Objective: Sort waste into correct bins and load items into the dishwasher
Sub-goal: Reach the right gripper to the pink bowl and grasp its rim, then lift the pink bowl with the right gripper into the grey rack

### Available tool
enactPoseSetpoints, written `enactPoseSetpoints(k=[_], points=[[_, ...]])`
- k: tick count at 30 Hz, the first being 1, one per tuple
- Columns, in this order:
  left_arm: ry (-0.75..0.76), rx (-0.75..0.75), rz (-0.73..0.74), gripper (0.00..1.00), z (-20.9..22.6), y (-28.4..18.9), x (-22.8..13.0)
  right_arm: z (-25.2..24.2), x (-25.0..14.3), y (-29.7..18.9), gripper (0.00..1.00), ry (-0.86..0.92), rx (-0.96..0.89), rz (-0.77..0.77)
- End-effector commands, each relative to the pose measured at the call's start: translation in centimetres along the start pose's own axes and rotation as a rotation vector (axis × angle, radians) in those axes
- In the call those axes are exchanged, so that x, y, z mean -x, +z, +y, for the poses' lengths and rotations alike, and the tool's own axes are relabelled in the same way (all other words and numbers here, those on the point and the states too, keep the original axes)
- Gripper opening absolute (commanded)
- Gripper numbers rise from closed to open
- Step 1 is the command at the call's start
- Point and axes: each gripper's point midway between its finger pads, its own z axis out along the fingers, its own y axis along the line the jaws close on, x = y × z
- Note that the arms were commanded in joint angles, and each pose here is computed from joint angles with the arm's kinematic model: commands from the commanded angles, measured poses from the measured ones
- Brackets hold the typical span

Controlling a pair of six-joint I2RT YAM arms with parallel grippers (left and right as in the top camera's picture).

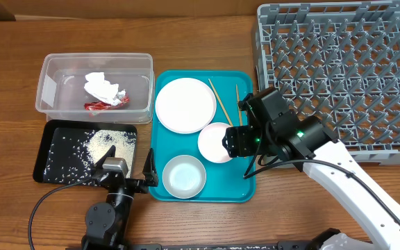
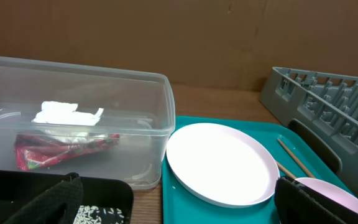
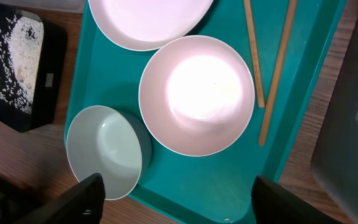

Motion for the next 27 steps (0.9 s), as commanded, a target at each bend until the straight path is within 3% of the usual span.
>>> enactPoseSetpoints(k=[1,17,21,23,27], points=[[-0.005,-0.005,-0.006,1.0,-0.1,0.0,0.1,-0.7,0.2,1.1,0.72,0.01,-0.04,0.01],[-0.005,-0.005,-0.006,1.0,-0.1,0.0,0.1,-5.4,-1.0,10.6,0.51,0.067,-0.212,0.15],[-0.005,-0.005,-0.006,1.0,-0.1,0.0,0.1,-5.4,-1.7,11.5,0.34,0.075,-0.201,0.187],[-0.005,-0.005,-0.006,1.0,-0.1,0.0,0.1,-5.2,-1.4,11.2,0.04,0.075,-0.196,0.181],[-0.005,-0.005,-0.006,1.0,-0.1,0.0,0.1,-4.5,-0.6,9.8,0.04,0.068,-0.181,0.147]])
